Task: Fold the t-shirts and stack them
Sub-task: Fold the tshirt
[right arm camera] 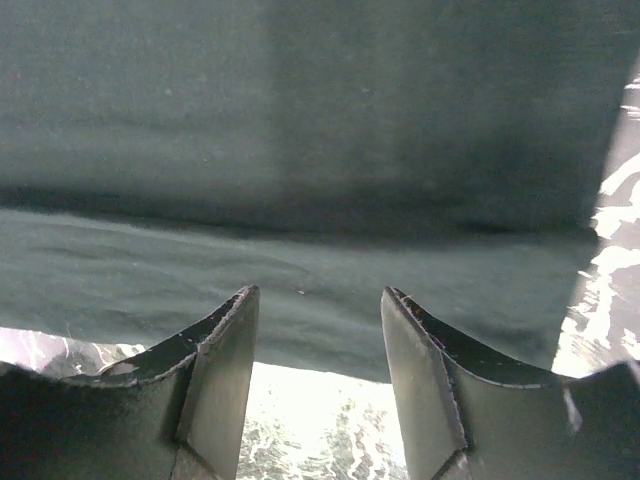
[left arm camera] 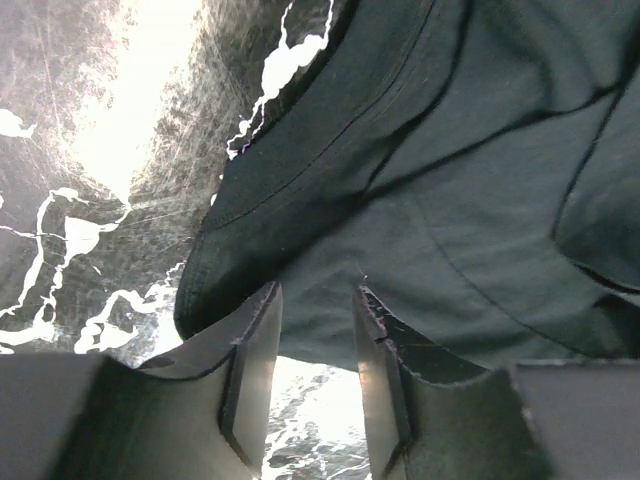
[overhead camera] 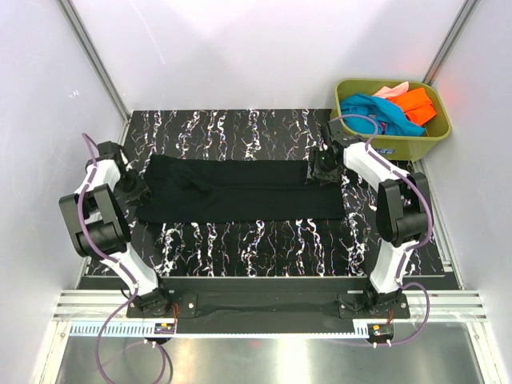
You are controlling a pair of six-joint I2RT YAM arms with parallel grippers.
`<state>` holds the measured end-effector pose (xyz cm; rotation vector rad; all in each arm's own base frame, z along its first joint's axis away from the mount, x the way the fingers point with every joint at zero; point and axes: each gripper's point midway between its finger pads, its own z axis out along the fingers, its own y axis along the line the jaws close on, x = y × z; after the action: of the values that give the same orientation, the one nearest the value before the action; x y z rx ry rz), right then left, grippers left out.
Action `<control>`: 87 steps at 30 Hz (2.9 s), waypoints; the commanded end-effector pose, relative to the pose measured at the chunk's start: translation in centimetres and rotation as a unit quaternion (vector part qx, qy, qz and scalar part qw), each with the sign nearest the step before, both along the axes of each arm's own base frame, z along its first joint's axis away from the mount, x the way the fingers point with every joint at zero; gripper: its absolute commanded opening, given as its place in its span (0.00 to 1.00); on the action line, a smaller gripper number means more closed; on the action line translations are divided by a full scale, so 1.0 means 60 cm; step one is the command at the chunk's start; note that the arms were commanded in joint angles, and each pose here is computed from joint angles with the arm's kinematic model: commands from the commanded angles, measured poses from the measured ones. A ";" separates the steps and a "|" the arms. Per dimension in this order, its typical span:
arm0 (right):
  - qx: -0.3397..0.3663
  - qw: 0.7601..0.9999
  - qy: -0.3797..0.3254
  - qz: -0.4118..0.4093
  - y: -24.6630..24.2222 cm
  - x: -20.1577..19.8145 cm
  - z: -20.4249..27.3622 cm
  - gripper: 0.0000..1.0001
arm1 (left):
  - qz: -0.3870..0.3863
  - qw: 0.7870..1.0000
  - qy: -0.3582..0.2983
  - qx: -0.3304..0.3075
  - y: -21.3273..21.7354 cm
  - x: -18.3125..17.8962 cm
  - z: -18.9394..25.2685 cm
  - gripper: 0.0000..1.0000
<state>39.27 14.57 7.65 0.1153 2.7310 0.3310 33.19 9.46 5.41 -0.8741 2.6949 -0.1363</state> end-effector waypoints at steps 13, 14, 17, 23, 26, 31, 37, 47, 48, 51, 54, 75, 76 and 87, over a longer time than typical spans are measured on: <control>0.050 0.997 0.053 0.021 0.035 -0.041 -0.061 0.58 | -0.036 0.999 0.010 0.029 0.014 0.009 0.003 0.49; 0.051 0.997 0.056 0.020 0.036 -0.042 -0.064 0.58 | -0.032 0.999 0.011 0.030 0.014 0.005 0.001 0.47; 0.056 0.996 0.063 0.014 0.039 -0.043 -0.071 0.58 | -0.028 0.999 0.026 0.027 0.011 -0.011 -0.008 0.44; 0.035 0.996 0.083 0.002 0.028 -0.044 -0.087 0.57 | -0.014 0.998 0.053 0.022 0.008 -0.025 -0.033 0.33; 0.019 0.995 0.094 -0.008 0.020 -0.045 -0.100 0.54 | 0.001 0.997 0.064 0.033 0.015 -0.033 -0.038 0.16; -0.002 0.994 0.109 -0.020 0.007 -0.053 -0.123 0.53 | 0.036 0.994 0.070 0.081 0.039 -0.053 -0.024 0.00; -0.008 0.991 0.131 -0.029 0.005 -0.059 -0.144 0.53 | 0.084 0.989 0.085 0.085 0.042 -0.079 -0.034 0.00; -0.010 0.991 0.130 -0.024 0.001 -0.055 -0.140 0.53 | 0.059 0.991 -0.014 0.119 0.024 -0.017 0.053 0.66; -0.010 0.991 0.130 -0.025 0.001 -0.055 -0.139 0.53 | 0.044 0.992 -0.039 0.113 0.007 -0.004 0.071 0.68; -0.009 0.991 0.129 -0.020 0.001 -0.055 -0.138 0.53 | -0.024 0.990 -0.138 0.031 -0.075 0.053 0.118 0.70; -0.008 0.992 0.126 -0.018 0.003 -0.052 -0.132 0.53 | -0.065 0.982 -0.163 -0.064 -0.140 0.088 0.120 0.60; 0.004 0.993 0.113 -0.015 0.008 -0.049 -0.118 0.53 | -0.066 0.985 -0.117 -0.107 -0.197 0.116 0.060 0.65; 0.003 0.994 0.113 -0.014 0.007 -0.049 -0.118 0.53 | -0.062 0.985 -0.117 -0.111 -0.197 0.120 0.060 0.57; 0.001 0.994 0.112 -0.012 0.008 -0.047 -0.120 0.52 | -0.124 0.982 -0.126 -0.064 -0.244 0.161 0.096 0.10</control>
<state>36.43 15.69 1.69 0.2262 2.9366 0.3905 41.11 -4.82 9.46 -0.5959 2.5961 -0.5110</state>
